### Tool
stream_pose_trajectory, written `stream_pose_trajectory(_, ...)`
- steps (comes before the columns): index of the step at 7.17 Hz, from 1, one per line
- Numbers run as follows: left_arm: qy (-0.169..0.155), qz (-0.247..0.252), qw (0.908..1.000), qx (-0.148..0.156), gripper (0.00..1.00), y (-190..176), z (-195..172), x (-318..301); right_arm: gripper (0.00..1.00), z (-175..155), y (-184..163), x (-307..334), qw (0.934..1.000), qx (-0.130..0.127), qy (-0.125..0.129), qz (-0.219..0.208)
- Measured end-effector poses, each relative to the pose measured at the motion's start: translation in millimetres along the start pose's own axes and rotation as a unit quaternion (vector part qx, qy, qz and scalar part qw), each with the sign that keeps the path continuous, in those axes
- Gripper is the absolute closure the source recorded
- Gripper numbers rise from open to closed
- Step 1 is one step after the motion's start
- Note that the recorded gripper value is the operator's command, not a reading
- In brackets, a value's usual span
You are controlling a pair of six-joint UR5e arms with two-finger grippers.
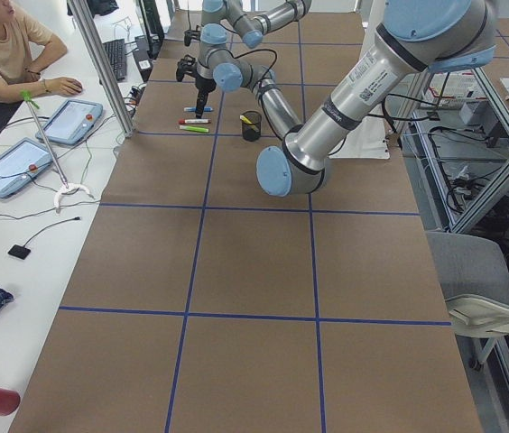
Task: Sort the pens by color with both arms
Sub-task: 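Withdraw the left gripper while the right gripper moves toward the cup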
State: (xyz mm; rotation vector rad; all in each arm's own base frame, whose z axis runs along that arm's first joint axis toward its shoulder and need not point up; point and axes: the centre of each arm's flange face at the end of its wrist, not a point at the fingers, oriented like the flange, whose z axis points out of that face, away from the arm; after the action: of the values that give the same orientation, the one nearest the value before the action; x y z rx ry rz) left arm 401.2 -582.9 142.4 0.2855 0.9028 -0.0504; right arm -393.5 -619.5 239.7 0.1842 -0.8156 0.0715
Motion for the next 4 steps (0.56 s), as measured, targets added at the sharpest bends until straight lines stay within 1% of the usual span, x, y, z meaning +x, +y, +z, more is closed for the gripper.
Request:
stream_pose_trajectory(1,0.004,0.003,0.9997,-0.023,0.01,2,-15,-39,0.01,-19,3,-26,0.9997,-0.020,0.013,0.010)
stream_pose_trajectory(2,0.008,0.013,0.9991,-0.039,0.01,3,-27,-78,0.01,-34,11,-56,0.9987,-0.040,0.024,0.019)
stream_pose_trajectory(4,0.014,0.039,0.9977,-0.054,0.01,10,-43,-141,0.01,-42,28,-122,0.9957,-0.076,0.042,0.033)
